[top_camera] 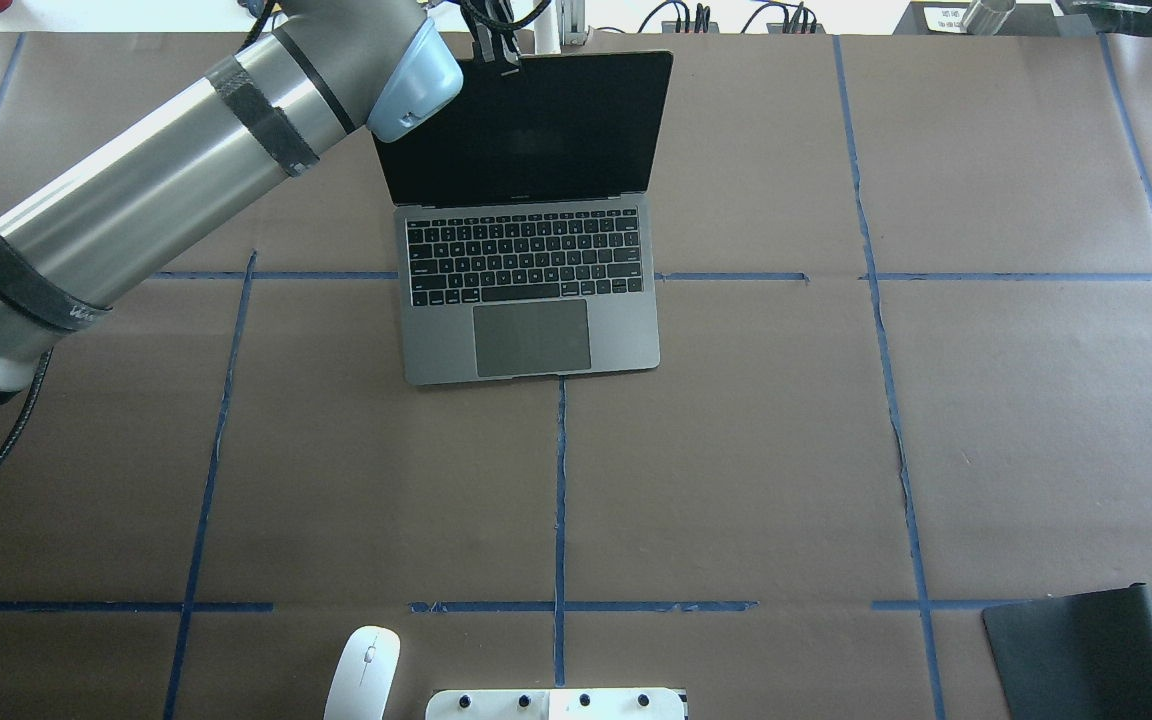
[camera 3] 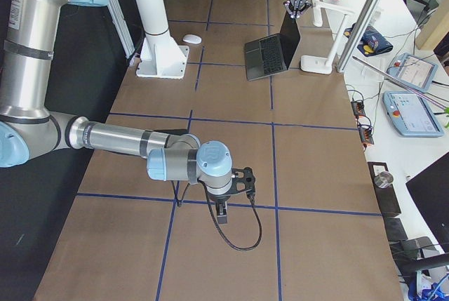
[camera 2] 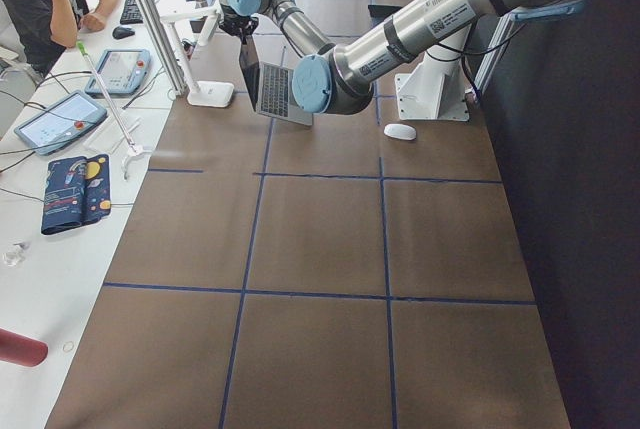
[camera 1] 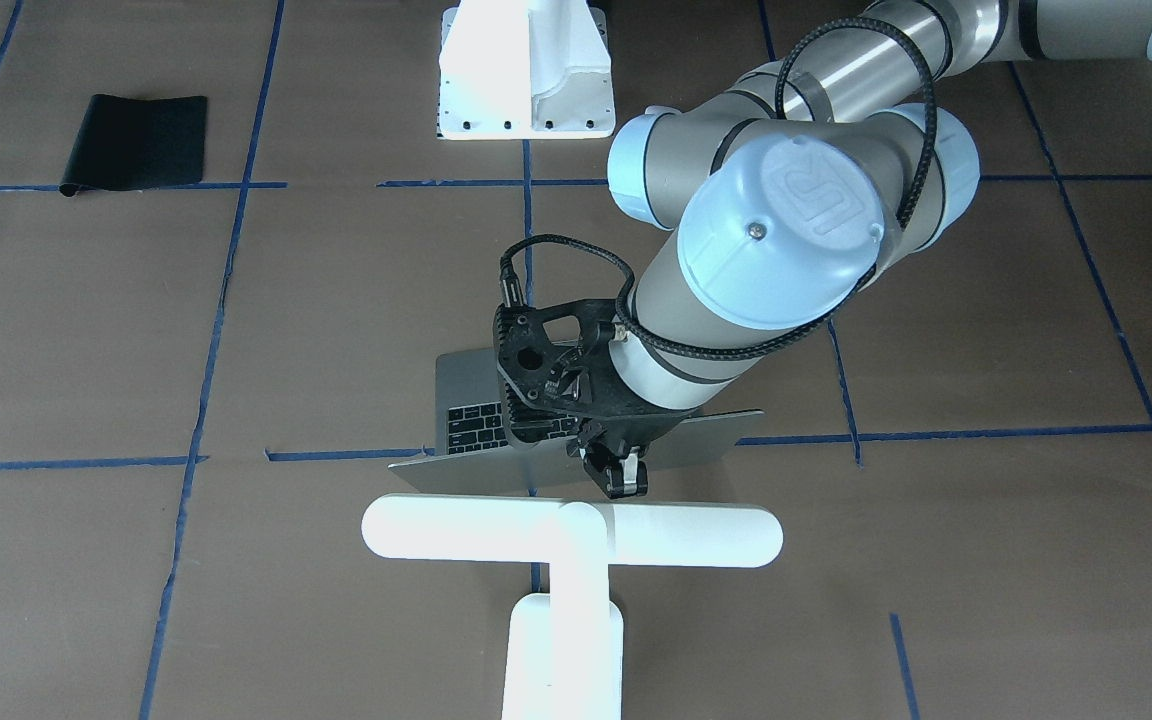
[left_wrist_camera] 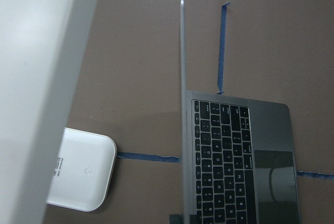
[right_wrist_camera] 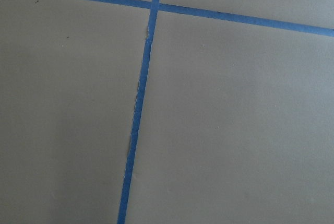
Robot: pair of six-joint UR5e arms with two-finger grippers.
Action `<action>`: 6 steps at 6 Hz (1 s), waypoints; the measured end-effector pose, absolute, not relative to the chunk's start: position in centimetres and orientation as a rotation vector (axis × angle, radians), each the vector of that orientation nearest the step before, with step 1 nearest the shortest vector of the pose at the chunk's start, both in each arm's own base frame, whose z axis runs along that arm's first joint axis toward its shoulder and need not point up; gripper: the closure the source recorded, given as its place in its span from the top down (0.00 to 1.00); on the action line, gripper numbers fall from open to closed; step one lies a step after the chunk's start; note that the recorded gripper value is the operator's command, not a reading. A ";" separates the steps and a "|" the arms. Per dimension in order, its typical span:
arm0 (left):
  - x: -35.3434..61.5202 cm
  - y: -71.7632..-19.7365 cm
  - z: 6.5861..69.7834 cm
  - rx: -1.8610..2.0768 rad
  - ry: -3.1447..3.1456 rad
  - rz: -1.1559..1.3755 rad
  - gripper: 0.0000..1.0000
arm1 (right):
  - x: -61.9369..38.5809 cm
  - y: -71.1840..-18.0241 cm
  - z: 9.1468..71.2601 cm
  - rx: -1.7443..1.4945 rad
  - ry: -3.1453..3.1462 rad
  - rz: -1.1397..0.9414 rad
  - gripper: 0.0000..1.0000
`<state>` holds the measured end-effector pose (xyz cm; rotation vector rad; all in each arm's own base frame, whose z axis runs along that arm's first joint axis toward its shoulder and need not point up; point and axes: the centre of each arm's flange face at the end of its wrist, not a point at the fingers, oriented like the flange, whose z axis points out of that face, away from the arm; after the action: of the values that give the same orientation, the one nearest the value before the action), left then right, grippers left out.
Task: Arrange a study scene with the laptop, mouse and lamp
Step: 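Lower the open laptop in front of the lamp and release it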
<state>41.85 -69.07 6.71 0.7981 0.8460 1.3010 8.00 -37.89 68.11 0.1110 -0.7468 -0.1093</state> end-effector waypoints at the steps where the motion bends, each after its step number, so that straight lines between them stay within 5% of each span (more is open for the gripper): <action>1: 41.4 -68.6 7.9 0.843 0.844 1.284 0.51 | 8.0 -37.9 68.1 0.111 -0.747 -0.109 1.00; 2: 40.4 -67.4 10.7 0.898 0.820 1.255 0.73 | 8.0 -37.9 68.1 0.111 -0.747 -0.109 1.00; 3: 39.3 -66.4 12.2 0.940 0.785 1.233 0.79 | 8.0 -37.9 68.1 0.111 -0.747 -0.109 1.00; 6: 35.3 -61.3 16.8 0.966 0.756 1.218 0.77 | 8.0 -37.9 68.1 0.111 -0.747 -0.109 1.00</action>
<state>35.30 -61.34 16.82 0.9660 0.7557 1.2182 8.00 -37.90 68.10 0.1113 -0.7467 -0.1093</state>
